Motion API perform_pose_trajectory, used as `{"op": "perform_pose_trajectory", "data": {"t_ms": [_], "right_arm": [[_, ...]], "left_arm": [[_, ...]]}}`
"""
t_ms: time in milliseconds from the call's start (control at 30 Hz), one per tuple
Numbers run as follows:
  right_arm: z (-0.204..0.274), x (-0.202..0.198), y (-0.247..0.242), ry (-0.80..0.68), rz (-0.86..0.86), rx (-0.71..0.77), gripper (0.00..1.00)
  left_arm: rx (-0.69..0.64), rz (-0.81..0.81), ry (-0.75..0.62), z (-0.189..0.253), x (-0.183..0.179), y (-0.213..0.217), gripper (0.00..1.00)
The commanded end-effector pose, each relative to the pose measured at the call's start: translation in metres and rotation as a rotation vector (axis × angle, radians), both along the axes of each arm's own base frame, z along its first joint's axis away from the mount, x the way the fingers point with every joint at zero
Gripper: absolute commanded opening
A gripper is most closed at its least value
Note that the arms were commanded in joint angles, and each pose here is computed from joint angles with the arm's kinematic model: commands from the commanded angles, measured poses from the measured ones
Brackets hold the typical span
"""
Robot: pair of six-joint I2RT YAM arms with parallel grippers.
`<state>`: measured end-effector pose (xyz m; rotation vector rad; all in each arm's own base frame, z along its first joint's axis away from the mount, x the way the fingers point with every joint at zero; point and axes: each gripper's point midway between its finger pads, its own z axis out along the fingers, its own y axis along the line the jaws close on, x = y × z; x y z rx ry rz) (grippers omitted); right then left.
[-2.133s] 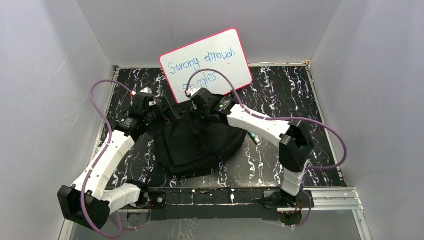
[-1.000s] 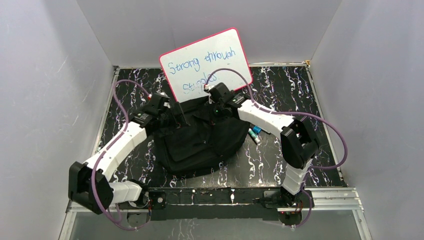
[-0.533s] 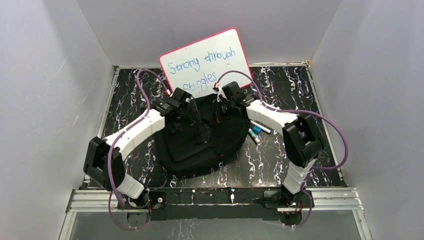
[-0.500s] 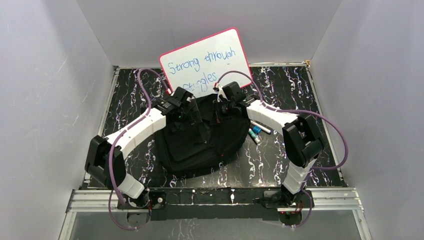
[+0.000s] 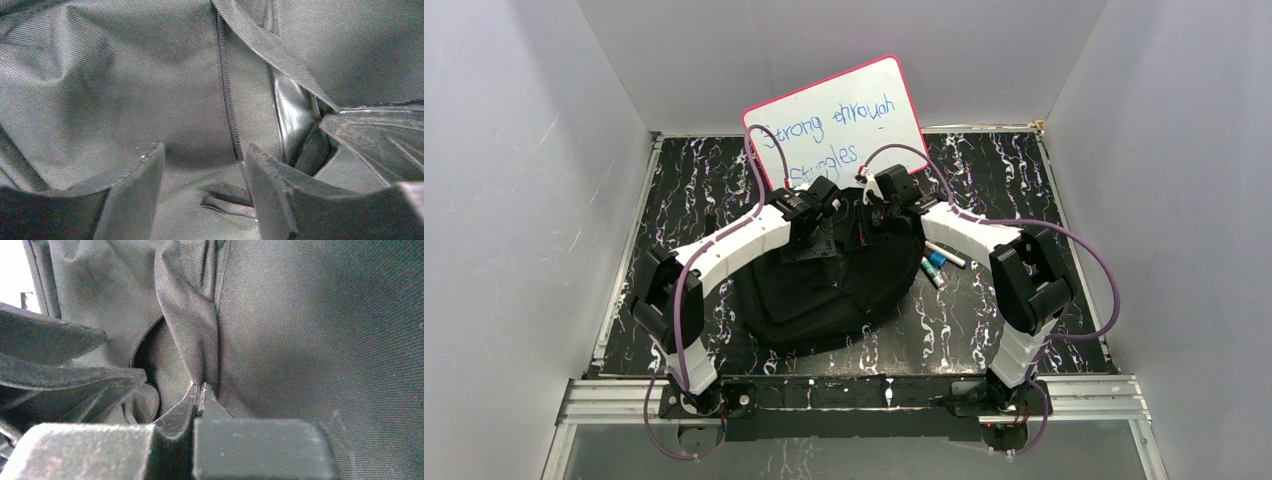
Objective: Pack the student bag
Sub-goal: Adjust the student bag at the center of the board.
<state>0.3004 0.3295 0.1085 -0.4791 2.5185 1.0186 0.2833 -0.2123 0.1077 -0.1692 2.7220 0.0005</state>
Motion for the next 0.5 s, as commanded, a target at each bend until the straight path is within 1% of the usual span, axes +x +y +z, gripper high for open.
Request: {"op": "perform_pose_trajectory", "data": {"t_ms": [0, 167, 233, 400, 467], "right_arm": [[0.018, 0.007, -0.004, -0.046, -0.017, 0.040, 0.00], [0.018, 0.008, -0.004, -0.036, -0.019, 0.050, 0.00], [0.018, 0.007, -0.004, -0.034, -0.018, 0.054, 0.00], [0.020, 0.004, -0.001, -0.019, -0.010, 0.071, 0.00], [0.022, 0.002, -0.001, -0.007, -0.009, 0.083, 0.00]], "left_arm": [[0.126, -0.005, -0.012, 0.009, 0.000, 0.016, 0.52], [0.143, -0.024, -0.004, 0.008, -0.002, 0.016, 0.39], [0.150, -0.031, 0.003, 0.006, -0.002, 0.017, 0.32], [0.177, -0.037, 0.012, 0.006, -0.005, 0.022, 0.12], [0.193, -0.030, -0.002, 0.010, -0.005, 0.027, 0.00]]}}
